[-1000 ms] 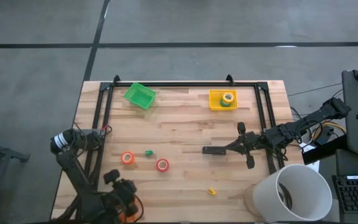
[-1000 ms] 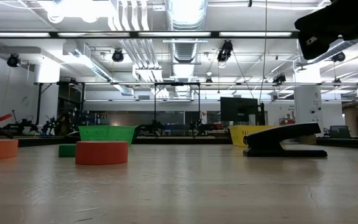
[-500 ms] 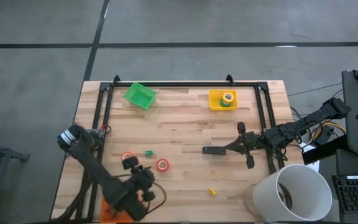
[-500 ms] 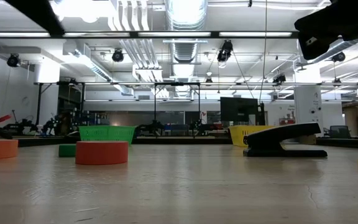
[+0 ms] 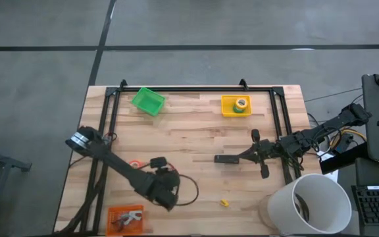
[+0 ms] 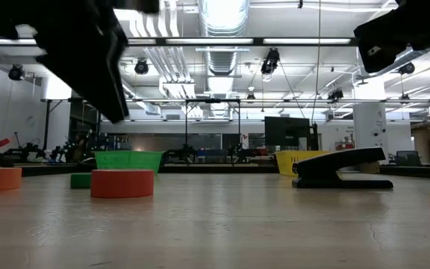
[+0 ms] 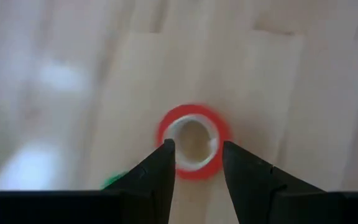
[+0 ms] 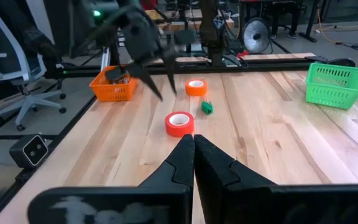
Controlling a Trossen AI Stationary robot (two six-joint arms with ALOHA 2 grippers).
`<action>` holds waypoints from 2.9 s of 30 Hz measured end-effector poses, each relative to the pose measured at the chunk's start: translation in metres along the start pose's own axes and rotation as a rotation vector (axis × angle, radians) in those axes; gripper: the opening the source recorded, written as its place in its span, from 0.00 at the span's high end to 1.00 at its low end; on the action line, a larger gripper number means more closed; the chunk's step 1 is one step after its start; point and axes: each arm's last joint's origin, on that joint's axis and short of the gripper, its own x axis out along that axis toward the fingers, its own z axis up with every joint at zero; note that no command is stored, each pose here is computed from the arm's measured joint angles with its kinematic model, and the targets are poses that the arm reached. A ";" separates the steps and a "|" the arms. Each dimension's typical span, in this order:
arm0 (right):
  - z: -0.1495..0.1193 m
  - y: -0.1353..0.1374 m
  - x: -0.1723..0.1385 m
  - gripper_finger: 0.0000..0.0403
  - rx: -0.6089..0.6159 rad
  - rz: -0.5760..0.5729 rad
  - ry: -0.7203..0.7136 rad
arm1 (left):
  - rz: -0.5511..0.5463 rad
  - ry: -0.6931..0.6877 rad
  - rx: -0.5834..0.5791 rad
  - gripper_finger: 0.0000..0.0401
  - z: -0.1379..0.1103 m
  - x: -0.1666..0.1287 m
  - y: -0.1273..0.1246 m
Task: Pick and place Stapler, Stapler remover, tape
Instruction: Put the red tape into the yellow bin
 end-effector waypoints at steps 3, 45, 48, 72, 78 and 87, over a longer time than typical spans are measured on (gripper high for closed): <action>0.000 0.000 0.000 0.98 0.000 0.000 0.000 | -0.090 0.003 -0.010 0.66 0.000 0.018 0.000; -0.008 0.004 0.021 0.98 -0.059 -0.022 -0.006 | -0.340 -0.348 -0.066 0.89 0.028 0.037 0.005; -0.009 0.005 0.025 0.98 -0.062 -0.022 -0.009 | -0.393 -0.500 -0.048 0.92 0.041 0.022 0.004; 0.001 0.018 0.059 0.60 0.011 0.035 -0.374 | -0.427 -1.225 -0.014 0.87 0.086 -0.040 0.018; 0.001 0.022 0.067 0.58 0.015 0.095 -0.444 | -0.416 -1.225 -0.020 0.89 0.088 -0.038 0.021; 0.007 0.035 0.092 0.61 -0.020 0.102 -0.434 | -0.412 -1.228 -0.027 0.88 0.090 -0.037 0.023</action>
